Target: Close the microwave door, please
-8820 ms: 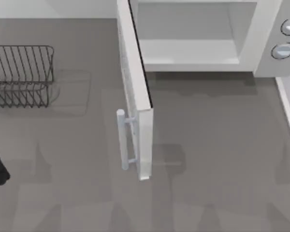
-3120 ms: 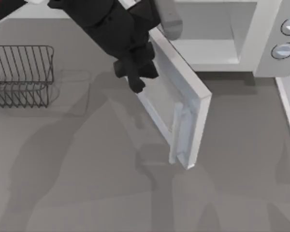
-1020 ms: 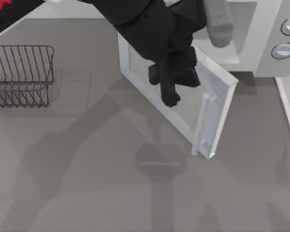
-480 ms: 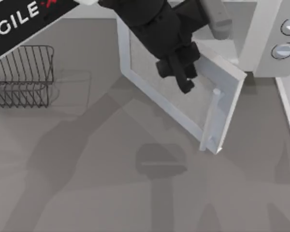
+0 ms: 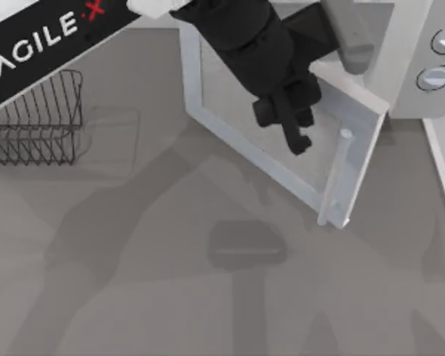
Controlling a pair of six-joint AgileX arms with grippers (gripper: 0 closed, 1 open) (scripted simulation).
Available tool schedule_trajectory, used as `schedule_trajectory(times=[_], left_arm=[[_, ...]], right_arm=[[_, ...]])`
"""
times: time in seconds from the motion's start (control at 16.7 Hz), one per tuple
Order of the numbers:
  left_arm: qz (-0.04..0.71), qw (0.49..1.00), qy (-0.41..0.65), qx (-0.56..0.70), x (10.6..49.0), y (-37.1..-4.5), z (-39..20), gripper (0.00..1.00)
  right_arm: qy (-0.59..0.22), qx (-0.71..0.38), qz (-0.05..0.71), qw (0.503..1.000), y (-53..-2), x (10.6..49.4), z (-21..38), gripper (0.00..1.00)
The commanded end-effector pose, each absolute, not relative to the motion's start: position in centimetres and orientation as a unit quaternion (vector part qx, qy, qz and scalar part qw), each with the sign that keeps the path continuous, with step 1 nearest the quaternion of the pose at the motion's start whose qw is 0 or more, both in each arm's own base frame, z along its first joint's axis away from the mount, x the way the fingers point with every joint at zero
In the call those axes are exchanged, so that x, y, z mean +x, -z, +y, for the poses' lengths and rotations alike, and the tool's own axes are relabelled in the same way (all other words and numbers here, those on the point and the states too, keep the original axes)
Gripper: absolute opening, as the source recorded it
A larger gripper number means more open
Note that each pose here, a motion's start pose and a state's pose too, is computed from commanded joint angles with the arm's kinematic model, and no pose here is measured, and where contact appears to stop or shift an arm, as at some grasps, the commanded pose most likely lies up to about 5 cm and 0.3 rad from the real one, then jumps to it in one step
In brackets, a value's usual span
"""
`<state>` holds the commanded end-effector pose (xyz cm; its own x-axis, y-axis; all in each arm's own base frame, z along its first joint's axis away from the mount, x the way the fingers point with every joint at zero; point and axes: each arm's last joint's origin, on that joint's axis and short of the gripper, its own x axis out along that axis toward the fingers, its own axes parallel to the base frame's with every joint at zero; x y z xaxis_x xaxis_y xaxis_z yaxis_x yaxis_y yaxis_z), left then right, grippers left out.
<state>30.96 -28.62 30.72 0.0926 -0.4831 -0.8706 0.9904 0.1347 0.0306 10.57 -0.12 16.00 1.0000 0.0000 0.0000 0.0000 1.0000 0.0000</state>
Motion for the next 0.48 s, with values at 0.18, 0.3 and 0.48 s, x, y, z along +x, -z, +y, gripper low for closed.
schedule_trajectory(times=[0.18, 0.3, 0.48], left_arm=[[0.367, 0.643, 0.565, 0.364, 29.9, -30.2, -30.3, 0.00], [0.373, 0.635, 0.568, 0.367, 29.5, -29.7, -31.1, 0.00], [0.391, 0.629, 0.567, 0.361, 29.8, -28.9, -31.3, 0.00]], right_arm=[[0.000, 0.000, 0.000, 1.000, -16.0, 10.6, -0.1, 1.00], [0.000, 0.000, 0.000, 1.000, -16.0, 10.6, -0.1, 1.00], [0.000, 0.000, 0.000, 1.000, -16.0, 10.6, -0.1, 1.00]])
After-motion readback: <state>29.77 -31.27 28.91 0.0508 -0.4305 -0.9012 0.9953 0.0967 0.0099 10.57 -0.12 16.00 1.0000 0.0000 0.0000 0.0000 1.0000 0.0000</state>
